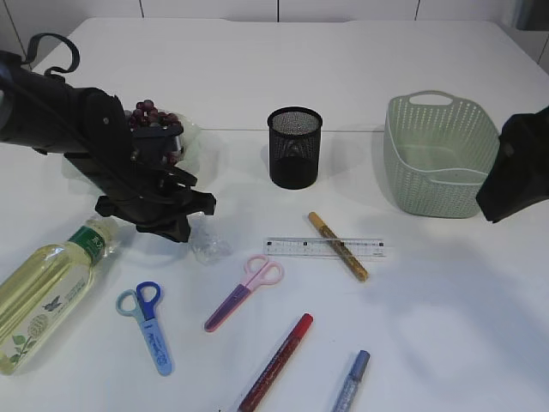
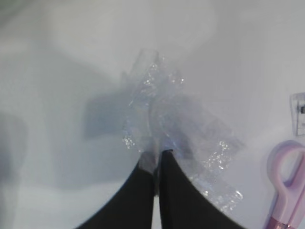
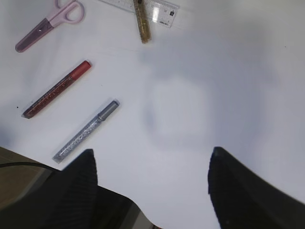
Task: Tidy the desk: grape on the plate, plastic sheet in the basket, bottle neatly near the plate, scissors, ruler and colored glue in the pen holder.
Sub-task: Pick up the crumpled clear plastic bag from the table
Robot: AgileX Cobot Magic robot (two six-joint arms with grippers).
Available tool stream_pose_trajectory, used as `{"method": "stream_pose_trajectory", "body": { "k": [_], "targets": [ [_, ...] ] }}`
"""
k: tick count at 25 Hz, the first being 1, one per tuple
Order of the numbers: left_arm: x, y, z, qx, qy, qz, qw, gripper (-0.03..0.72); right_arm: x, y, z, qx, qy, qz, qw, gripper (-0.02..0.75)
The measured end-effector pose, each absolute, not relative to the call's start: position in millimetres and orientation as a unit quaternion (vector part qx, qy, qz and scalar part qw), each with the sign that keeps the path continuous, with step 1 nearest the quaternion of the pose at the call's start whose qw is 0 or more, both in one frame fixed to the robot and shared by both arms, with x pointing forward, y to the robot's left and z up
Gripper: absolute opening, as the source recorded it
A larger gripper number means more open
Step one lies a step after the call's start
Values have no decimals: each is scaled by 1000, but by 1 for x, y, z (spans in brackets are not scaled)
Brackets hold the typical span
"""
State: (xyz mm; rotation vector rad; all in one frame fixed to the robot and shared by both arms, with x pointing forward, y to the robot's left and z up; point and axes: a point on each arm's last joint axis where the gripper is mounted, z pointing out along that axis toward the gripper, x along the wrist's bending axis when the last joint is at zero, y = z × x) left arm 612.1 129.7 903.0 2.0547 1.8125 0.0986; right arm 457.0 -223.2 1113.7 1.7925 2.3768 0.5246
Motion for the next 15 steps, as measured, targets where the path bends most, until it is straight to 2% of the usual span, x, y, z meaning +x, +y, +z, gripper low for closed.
{"method": "stream_pose_trajectory", "body": {
  "k": [15],
  "targets": [
    [606, 132, 939, 735, 641, 40, 218, -6, 457, -223, 1114, 589, 787, 173, 60, 563]
  ]
}}
